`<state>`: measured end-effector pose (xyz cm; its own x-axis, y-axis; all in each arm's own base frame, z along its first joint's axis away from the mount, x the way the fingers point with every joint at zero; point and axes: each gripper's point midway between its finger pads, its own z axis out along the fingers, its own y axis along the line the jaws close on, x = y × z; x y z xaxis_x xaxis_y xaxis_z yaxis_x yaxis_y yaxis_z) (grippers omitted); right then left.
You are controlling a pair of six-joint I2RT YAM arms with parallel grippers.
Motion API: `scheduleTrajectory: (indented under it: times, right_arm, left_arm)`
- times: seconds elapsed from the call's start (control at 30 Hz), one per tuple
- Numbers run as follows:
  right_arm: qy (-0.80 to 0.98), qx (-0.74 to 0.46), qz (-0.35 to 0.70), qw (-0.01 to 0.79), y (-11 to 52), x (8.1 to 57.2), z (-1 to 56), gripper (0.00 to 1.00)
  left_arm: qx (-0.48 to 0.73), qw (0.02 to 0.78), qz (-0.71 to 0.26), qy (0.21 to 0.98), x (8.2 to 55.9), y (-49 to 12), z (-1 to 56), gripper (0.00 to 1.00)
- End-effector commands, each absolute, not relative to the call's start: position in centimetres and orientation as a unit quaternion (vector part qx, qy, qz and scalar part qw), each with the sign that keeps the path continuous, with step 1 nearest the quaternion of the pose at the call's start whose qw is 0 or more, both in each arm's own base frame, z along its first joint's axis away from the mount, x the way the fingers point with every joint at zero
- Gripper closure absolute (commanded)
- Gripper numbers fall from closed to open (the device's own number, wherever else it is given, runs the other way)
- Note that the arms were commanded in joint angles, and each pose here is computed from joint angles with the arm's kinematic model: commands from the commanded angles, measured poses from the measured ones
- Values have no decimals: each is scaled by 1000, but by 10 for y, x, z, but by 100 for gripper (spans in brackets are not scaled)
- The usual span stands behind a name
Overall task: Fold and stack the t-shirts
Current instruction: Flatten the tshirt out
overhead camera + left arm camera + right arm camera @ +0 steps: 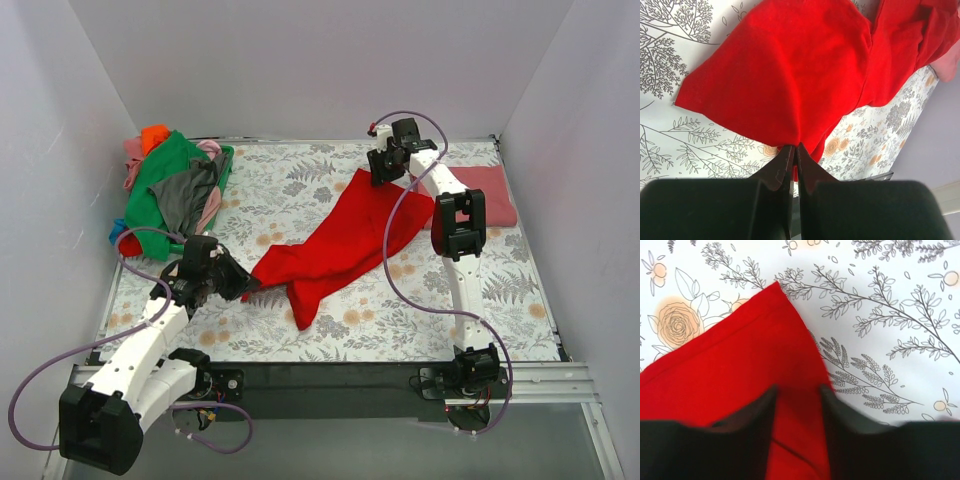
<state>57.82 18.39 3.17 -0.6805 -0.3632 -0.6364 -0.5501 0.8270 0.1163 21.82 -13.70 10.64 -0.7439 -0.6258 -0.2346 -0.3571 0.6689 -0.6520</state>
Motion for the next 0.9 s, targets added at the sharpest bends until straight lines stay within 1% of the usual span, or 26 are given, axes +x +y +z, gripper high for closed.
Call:
scheduleTrajectory:
  times: [0.0, 0.03, 0.07, 0.1, 0.13, 0.17, 0.27, 0.3, 0.37, 0.4, 0.43, 0.47, 0.5, 0.57, 0.6, 0.67, 0.7, 0.77, 0.8, 0.83, 0.87]
  right_arm:
    - [900, -257, 180, 303, 192, 575, 22, 65]
    - [898, -263, 194, 295, 197, 569, 20, 70]
    - [898, -265, 198, 291, 197, 566, 20, 81]
    - [896, -268, 200, 292, 199, 564, 25, 88]
    - [893, -276, 202, 293, 201, 562, 27, 94]
    - [892, -279, 203, 292, 202, 560, 30, 99]
    - [883, -291, 204, 307, 203, 557, 55, 99]
    - [876, -294, 205, 324, 203, 557, 79, 99]
    - [869, -303, 215, 328, 205, 546, 96, 99]
    - [856, -309, 218, 352, 206, 541, 131, 99]
    - [848, -314, 231, 358, 209, 533, 145, 99]
    - [841, -321, 234, 367, 210, 527, 160, 99]
    - [831, -329, 235, 383, 210, 511, 189, 99]
    - [816, -341, 229, 407, 209, 497, 222, 99]
    - [800, -349, 224, 434, 208, 484, 256, 99]
    - [784, -356, 208, 464, 202, 471, 293, 99]
    - [763, -365, 195, 496, 198, 459, 328, 99]
    - [739, -373, 162, 537, 188, 447, 373, 99]
    - [710, -391, 132, 571, 181, 434, 406, 99]
    - [693, -390, 98, 599, 172, 428, 433, 99]
    - [670, -392, 77, 626, 165, 411, 463, 99]
  left_arm:
    - [-271, 249, -291, 883, 227, -133, 120, 100]
    - [-272, 253, -288, 883, 228, -132, 120, 100]
    - [-271, 255, -286, 883, 229, -131, 120, 100]
    - [-269, 260, -285, 883, 231, -131, 122, 100]
    - [-267, 263, -285, 882, 233, -131, 124, 100]
    - [-265, 271, -282, 881, 236, -129, 127, 100]
    - [-257, 294, -279, 878, 244, -127, 142, 100]
    - [-255, 298, -274, 878, 246, -126, 145, 100]
    - [-243, 328, -274, 871, 255, -123, 169, 100]
    - [-244, 344, -265, 867, 258, -118, 178, 100]
    - [-237, 359, -260, 865, 261, -116, 187, 100]
    - [-233, 384, -263, 854, 267, -114, 209, 100]
    - [-234, 401, -257, 847, 269, -109, 220, 100]
    - [-224, 431, -258, 835, 274, -106, 244, 100]
    - [-225, 461, -256, 819, 278, -101, 268, 100]
    - [-222, 490, -260, 802, 281, -98, 293, 100]
    - [-214, 520, -270, 782, 283, -97, 321, 100]
    - [-208, 554, -277, 757, 285, -94, 351, 100]
    - [-198, 588, -291, 728, 284, -93, 385, 100]
    - [-192, 605, -296, 714, 284, -92, 402, 100]
    - [-186, 621, -302, 699, 283, -91, 419, 100]
